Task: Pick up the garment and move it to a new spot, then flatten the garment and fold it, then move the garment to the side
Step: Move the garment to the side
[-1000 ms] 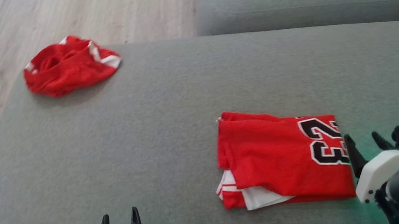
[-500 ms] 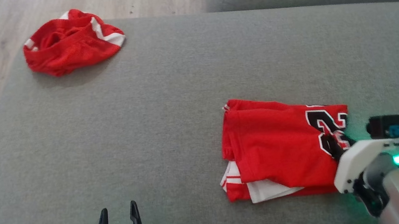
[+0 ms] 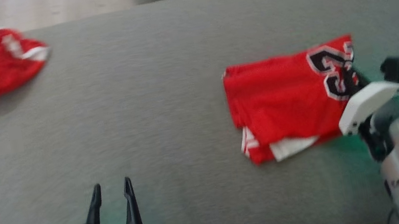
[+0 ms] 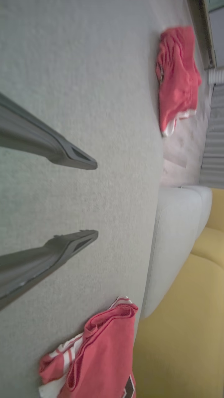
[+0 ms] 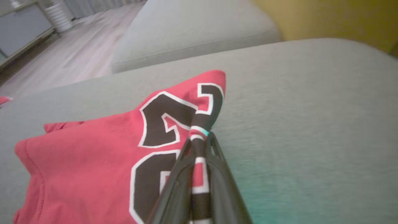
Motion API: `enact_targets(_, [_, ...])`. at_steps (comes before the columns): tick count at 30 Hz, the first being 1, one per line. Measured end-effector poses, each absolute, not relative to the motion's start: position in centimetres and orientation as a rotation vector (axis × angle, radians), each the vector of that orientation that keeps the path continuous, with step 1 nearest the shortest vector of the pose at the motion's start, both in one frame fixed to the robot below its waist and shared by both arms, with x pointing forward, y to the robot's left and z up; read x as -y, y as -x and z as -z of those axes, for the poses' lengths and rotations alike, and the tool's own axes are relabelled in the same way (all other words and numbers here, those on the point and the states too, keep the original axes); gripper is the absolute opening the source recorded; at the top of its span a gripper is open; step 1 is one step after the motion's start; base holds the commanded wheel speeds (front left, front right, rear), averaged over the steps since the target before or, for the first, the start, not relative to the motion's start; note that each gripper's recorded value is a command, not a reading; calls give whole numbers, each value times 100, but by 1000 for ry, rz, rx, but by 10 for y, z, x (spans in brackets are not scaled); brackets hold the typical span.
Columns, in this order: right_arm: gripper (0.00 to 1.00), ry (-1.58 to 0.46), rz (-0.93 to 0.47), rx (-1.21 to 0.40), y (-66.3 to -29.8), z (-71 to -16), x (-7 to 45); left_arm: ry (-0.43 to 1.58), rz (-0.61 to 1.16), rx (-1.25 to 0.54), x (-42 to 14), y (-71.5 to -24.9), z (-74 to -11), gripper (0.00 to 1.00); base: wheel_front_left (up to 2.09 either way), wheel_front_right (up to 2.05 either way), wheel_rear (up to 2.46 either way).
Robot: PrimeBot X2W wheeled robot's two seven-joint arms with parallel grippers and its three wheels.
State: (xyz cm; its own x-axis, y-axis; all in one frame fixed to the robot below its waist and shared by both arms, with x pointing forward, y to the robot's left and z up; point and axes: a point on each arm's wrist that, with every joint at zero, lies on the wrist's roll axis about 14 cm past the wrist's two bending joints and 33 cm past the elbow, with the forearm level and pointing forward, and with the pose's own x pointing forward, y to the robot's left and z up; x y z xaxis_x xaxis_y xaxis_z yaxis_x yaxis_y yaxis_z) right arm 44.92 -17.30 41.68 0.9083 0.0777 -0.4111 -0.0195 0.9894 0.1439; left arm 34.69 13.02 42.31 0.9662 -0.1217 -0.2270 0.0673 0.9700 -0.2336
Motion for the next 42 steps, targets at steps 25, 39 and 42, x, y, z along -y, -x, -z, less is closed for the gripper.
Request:
enact_targets(25, [0, 47, 275, -381, -452, -457, 329, 177, 454, -267, -21, -428, -410, 100, 0, 0, 0])
enact_targets(39, [0, 163, 394, -439, -499, -462, 399, 157, 279, -301, -83, -427, -394, 100, 0, 0, 0])
enact_targets(42, [85, 200, 399, -410, -508, -466, 402, 154, 259, -313, -90, -426, -390, 100, 0, 0, 0])
